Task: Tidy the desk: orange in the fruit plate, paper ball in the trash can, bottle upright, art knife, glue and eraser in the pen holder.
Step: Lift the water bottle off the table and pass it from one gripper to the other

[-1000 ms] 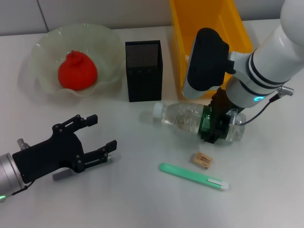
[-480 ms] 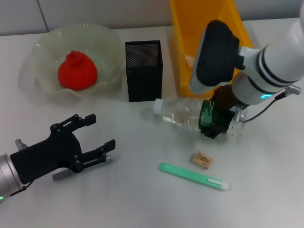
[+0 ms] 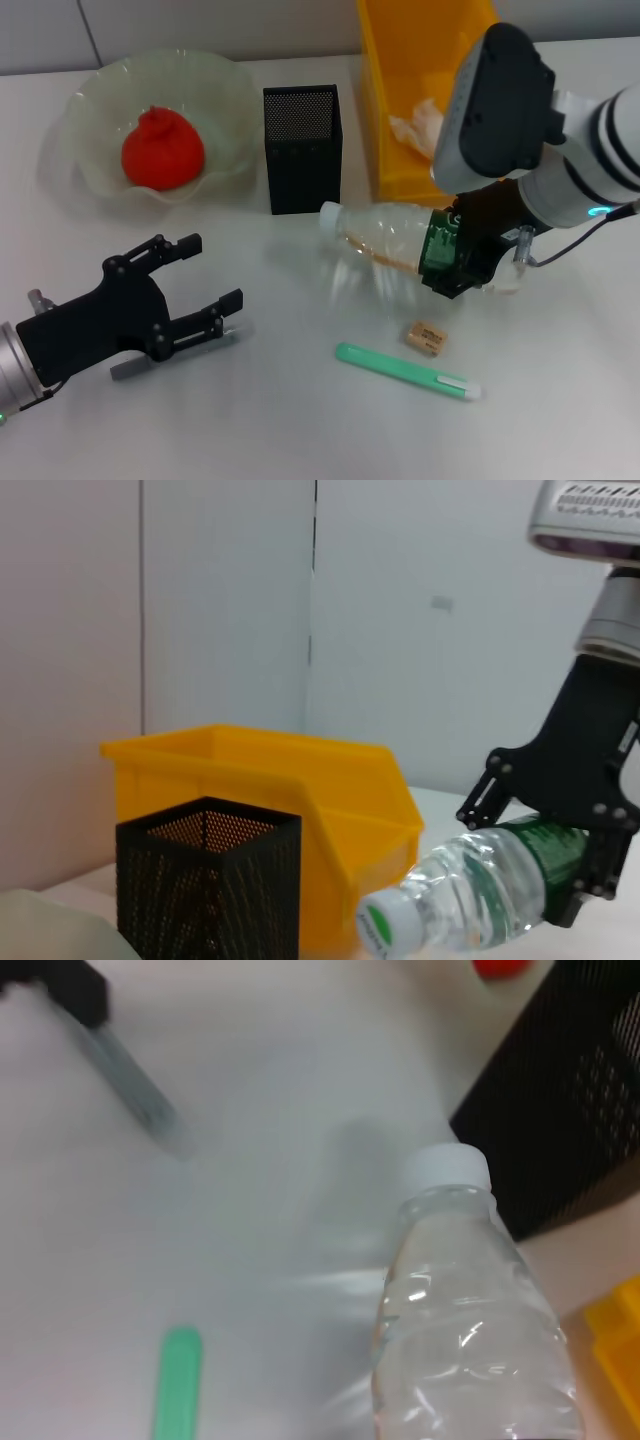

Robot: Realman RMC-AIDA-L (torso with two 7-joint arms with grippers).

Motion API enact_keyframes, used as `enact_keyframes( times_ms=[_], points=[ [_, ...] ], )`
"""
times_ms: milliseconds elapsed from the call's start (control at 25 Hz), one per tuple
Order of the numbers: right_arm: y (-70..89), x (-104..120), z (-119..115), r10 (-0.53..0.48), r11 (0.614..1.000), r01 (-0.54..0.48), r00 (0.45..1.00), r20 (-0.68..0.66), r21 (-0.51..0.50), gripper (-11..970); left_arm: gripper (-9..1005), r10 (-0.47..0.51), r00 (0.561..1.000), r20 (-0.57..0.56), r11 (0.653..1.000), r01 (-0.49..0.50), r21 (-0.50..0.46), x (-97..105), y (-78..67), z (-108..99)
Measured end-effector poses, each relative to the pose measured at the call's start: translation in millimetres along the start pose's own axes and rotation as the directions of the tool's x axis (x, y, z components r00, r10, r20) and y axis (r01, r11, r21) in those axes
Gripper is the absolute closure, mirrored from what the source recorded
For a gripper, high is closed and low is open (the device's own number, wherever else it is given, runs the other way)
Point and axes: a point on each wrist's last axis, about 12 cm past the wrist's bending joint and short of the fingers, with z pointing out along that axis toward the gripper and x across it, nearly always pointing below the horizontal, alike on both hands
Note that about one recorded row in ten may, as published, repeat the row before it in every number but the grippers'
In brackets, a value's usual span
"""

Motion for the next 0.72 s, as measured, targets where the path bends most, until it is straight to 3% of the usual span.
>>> enact_keyframes(
  times_ms=[360,720],
  points=[
    [2.4,7,-23,0.054,0.998,-0.05,0.992,0.112,-0.042,191,168,-0.003,1.0,0.03,1.0,0.004,-0.022,-3,2.0,-3],
    [5.5,27,-41,0.096,0.995,-0.092,0.975,0.202,-0.031,190,168,-0.005,0.995,0.1,0.998,0.011,-0.061,-8,4.5,-13]
  ],
)
